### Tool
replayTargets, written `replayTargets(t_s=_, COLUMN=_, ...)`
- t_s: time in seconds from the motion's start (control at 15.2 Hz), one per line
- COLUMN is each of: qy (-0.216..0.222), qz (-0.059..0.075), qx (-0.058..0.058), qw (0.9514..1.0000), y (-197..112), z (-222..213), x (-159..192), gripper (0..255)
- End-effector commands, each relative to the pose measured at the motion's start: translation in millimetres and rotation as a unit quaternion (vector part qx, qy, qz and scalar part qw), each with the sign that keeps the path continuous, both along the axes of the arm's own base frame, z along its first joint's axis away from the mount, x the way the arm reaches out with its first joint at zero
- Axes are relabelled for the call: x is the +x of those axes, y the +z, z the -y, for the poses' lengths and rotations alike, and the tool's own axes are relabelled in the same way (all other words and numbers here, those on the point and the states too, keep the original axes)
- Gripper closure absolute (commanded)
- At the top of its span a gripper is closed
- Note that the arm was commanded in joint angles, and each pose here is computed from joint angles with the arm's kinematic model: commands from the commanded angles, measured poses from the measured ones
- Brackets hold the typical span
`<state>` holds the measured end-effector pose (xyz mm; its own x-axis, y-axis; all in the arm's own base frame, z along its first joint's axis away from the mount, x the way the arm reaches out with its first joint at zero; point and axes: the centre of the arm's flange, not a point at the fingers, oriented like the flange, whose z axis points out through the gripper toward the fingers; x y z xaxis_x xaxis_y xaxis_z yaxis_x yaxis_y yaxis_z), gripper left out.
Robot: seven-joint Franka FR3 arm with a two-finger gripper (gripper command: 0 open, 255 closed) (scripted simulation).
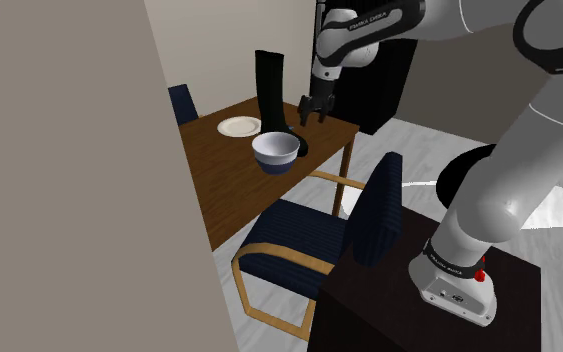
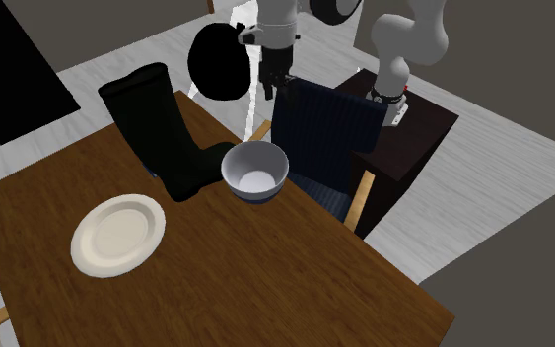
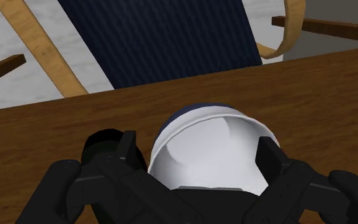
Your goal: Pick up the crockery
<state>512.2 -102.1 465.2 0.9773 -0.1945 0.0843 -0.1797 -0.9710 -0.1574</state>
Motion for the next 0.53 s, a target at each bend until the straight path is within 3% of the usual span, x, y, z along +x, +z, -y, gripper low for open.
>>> replayTargets(t_s=0.0, qy=-0.001, qz=0.001, qx=0.005, qw=1.0, y=-18, z=13, x=20, gripper=0)
replayTargets(t_s=0.46, qy=-0.003, qz=0.004, qx=0.024, qw=0.9997, y=-74, z=40, x=90, gripper=0)
